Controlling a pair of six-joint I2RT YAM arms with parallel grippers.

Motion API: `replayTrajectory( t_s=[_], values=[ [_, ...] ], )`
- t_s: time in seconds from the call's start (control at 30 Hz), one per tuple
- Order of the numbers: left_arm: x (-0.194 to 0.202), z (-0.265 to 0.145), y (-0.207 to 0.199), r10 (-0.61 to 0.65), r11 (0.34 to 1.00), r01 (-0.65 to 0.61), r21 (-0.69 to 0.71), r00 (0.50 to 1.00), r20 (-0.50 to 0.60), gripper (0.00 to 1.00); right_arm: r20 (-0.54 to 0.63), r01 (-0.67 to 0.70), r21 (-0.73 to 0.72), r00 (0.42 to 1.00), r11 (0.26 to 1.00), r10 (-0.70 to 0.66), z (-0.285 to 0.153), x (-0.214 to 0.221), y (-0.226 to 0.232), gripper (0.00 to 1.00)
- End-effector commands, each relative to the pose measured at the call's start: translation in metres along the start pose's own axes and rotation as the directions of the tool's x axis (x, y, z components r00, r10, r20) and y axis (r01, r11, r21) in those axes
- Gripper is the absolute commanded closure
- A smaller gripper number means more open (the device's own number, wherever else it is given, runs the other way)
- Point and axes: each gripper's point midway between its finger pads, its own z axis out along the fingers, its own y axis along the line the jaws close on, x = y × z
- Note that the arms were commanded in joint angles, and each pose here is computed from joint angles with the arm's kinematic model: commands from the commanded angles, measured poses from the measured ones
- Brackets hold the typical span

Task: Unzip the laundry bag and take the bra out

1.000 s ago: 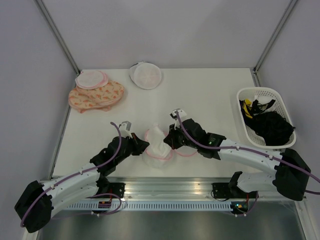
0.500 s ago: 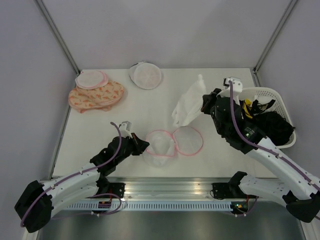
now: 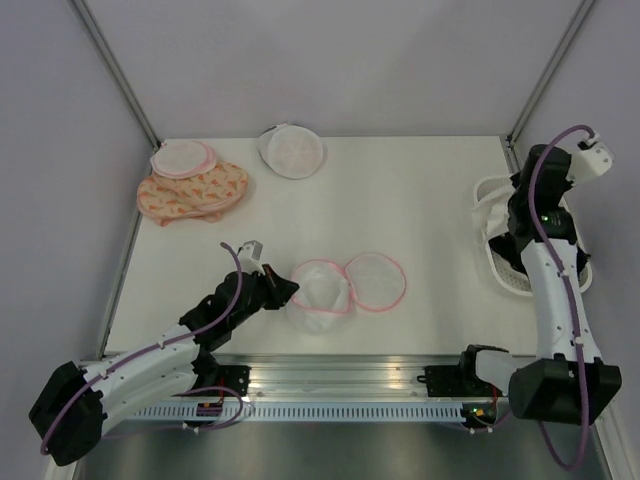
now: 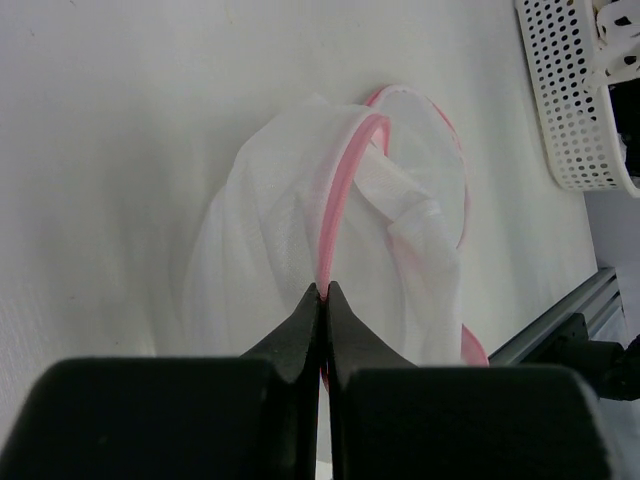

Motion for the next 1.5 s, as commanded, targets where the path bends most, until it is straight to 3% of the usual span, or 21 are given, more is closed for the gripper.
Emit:
replayTrajectory(
  t_s=[0.0,0.13,0.27,0.47,0.63,0.77,1.03,1.2,1.33,1.43,1.47],
  values=[
    [-0.014,-0.001,-0.02,0.007,0.999,-0.007,0.045,1.0,0.019,0.98,0.001,-0.163,-0.089,0.987,0.983,0.164,0.027,-0.042,0.012,1.0],
    [-0.017,-0.001,-0.023,0.011,0.998,-0.012,0.054,1.0,0.019,0.98,0.033,-0.2,-0.091,0.978,0.976,0.204,0.051,-0.067,0.016,0.99],
    [-0.02,-0.003,-0.025,0.023,0.999,-0.024,0.047,1.0,0.017,0.98,0.069,-0.236,-0.187,0.965,0.954,0.252,0.067,-0.088,0.04,0.99],
    [-0.024,-0.005,-0.027,0.033,0.998,-0.035,0.044,0.999,0.026,0.98,0.109,-0.255,-0.335,0.946,0.907,0.307,0.085,-0.088,0.055,1.0],
    [-0.017,-0.002,-0.023,0.02,0.999,-0.02,0.044,1.0,0.012,0.98,0.047,-0.253,-0.19,0.963,0.948,0.267,0.112,-0.043,0.025,0.99],
    [-0.009,0.003,-0.022,0.001,0.998,-0.001,0.057,1.0,-0.011,0.98,-0.057,-0.245,0.05,0.967,0.968,0.247,0.115,0.028,-0.034,0.99],
    [-0.004,0.005,-0.026,-0.012,0.997,0.014,0.081,1.0,-0.028,0.98,-0.072,-0.16,0.372,0.977,0.914,0.2,0.089,0.09,-0.121,1.0],
    [-0.004,0.002,-0.024,-0.016,0.996,0.018,0.085,1.0,-0.021,0.98,-0.001,-0.15,0.456,0.986,0.877,0.169,0.069,0.076,-0.141,1.0],
    [-0.003,0.001,-0.024,-0.02,0.996,0.022,0.091,1.0,-0.02,0.98,0.019,-0.173,0.426,0.983,0.888,0.183,0.062,0.065,-0.135,1.0],
    [-0.002,0.001,-0.025,-0.023,0.995,0.025,0.096,0.999,-0.023,0.98,-0.096,-0.127,0.313,0.982,0.941,0.164,0.074,0.077,-0.108,0.81],
    [-0.003,0.001,-0.026,-0.023,0.995,0.025,0.099,1.0,-0.021,0.98,-0.12,-0.124,0.271,0.98,0.955,0.161,0.076,0.078,-0.099,0.71]
  ],
)
